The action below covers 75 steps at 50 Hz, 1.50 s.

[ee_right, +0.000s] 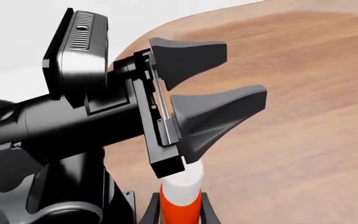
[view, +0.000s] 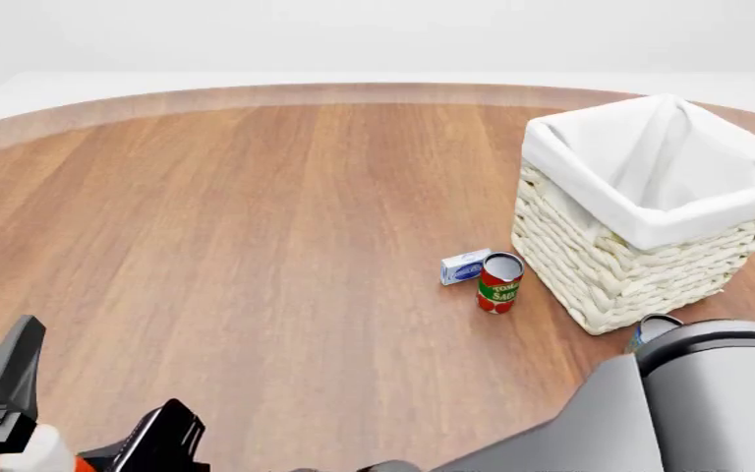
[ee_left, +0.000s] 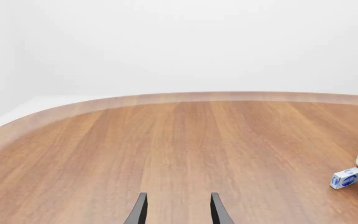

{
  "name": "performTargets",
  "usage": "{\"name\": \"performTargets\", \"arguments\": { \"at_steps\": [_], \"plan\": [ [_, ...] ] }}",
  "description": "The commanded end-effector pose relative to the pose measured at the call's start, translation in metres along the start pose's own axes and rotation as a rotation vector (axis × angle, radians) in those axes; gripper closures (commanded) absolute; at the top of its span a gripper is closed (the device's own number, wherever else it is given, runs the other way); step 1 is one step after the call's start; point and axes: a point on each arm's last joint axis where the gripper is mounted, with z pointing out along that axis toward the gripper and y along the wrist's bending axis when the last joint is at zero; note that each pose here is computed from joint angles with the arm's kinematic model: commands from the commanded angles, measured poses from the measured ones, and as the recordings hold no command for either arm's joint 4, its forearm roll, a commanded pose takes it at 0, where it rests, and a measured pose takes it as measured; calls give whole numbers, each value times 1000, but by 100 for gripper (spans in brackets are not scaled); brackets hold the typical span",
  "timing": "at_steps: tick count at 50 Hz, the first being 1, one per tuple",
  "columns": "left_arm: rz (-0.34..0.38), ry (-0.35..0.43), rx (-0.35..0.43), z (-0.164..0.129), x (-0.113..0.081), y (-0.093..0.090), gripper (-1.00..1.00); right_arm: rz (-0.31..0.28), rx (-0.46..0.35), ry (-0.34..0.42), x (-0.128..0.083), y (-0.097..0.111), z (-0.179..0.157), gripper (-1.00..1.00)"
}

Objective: Pick up the ketchup, and put it in the basket.

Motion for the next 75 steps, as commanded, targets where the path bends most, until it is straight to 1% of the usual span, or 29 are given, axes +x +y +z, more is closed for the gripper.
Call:
{"name": "performTargets", "arguments": {
  "at_steps": [1, 8, 17, 26, 29, 33, 41, 45, 56, 62, 70, 75],
  "plan": [
    [0, 0, 0, 0, 0, 0, -100, 18, 17, -22, -9, -8, -5, 100],
    [0, 0, 0, 0, 0, 0, -100, 24, 38, -20, -8, -17, -4, 100],
    [0, 0, 0, 0, 0, 0, -100, 36, 70, -41, -15, -32, -7, 100],
    [0, 0, 0, 0, 0, 0, -100, 47, 106, -84, -31, -47, -17, 100],
    [0, 0, 0, 0, 0, 0, -100, 46, 106, -88, -32, -47, -20, 100],
    [0, 0, 0, 0, 0, 0, -100, 42, 117, -116, -42, -51, -30, 100],
    [0, 0, 0, 0, 0, 0, -100, 13, 118, -157, -64, -48, -56, 100],
    [0, 0, 0, 0, 0, 0, -100, 2, 122, -168, -71, -47, -66, 100],
    [0, 0, 0, 0, 0, 0, -100, -4, 132, -207, -81, -48, -87, 100],
    [0, 0, 0, 0, 0, 0, -100, -19, 141, -220, -89, -49, -102, 100],
    [0, 0, 0, 0, 0, 0, -100, -39, 132, -243, -97, -42, -123, 100],
    [0, 0, 0, 0, 0, 0, -100, -50, 121, -244, -96, -36, -131, 100]
  ]
}}
